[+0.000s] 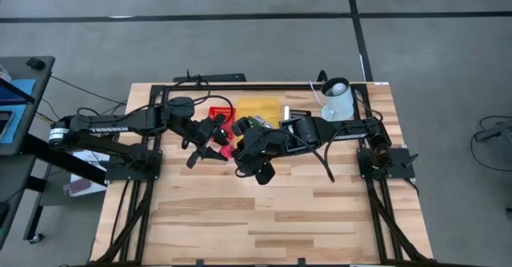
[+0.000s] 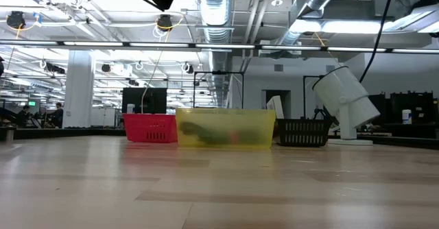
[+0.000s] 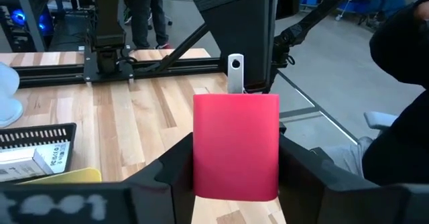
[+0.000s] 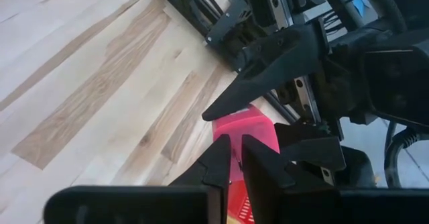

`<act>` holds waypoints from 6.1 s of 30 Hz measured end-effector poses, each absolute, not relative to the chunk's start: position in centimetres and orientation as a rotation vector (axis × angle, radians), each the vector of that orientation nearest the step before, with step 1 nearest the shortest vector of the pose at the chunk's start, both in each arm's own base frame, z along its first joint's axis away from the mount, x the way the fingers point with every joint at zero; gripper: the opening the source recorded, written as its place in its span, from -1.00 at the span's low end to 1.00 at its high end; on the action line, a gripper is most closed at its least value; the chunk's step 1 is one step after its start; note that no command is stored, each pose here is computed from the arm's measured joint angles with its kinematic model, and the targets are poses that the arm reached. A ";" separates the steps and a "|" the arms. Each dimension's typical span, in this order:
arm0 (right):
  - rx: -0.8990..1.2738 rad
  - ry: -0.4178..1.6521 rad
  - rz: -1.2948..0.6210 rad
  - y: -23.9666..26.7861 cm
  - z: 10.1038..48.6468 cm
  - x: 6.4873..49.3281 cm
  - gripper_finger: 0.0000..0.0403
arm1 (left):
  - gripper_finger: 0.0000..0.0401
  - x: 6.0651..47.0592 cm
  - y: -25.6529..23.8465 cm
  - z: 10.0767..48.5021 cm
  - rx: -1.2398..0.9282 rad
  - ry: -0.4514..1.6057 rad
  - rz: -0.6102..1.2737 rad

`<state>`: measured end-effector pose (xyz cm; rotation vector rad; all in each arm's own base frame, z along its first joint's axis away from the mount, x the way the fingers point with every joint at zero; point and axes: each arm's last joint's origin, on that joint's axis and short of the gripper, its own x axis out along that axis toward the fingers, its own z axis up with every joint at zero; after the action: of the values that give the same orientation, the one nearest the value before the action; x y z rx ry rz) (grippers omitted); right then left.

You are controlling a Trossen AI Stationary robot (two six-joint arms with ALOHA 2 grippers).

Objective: Pick and place items into bin
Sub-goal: Put the pink charger adapter into the red bin, then return to Home Position

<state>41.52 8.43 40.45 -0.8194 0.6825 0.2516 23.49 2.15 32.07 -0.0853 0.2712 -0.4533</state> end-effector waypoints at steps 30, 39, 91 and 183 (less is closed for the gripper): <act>-0.831 1.032 -0.094 5.5 39.0 39.7 -0.87 | -0.24 19.8 10.7 29.0 -0.045 0.614 0.186; -0.673 1.179 -0.196 3.1 38.3 38.7 -0.88 | -0.27 19.7 13.6 27.6 -0.073 0.682 0.350; -0.154 1.096 -0.091 3.5 38.6 38.9 -0.87 | -0.17 22.7 15.6 21.1 -0.252 0.875 0.183; 0.144 0.134 -0.195 -2.9 15.3 12.5 -0.88 | -0.17 10.3 2.6 16.2 -0.175 0.046 0.144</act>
<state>12.47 -2.86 15.26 0.1439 0.1341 -0.1950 10.34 2.64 16.25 -0.1747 0.0463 0.1443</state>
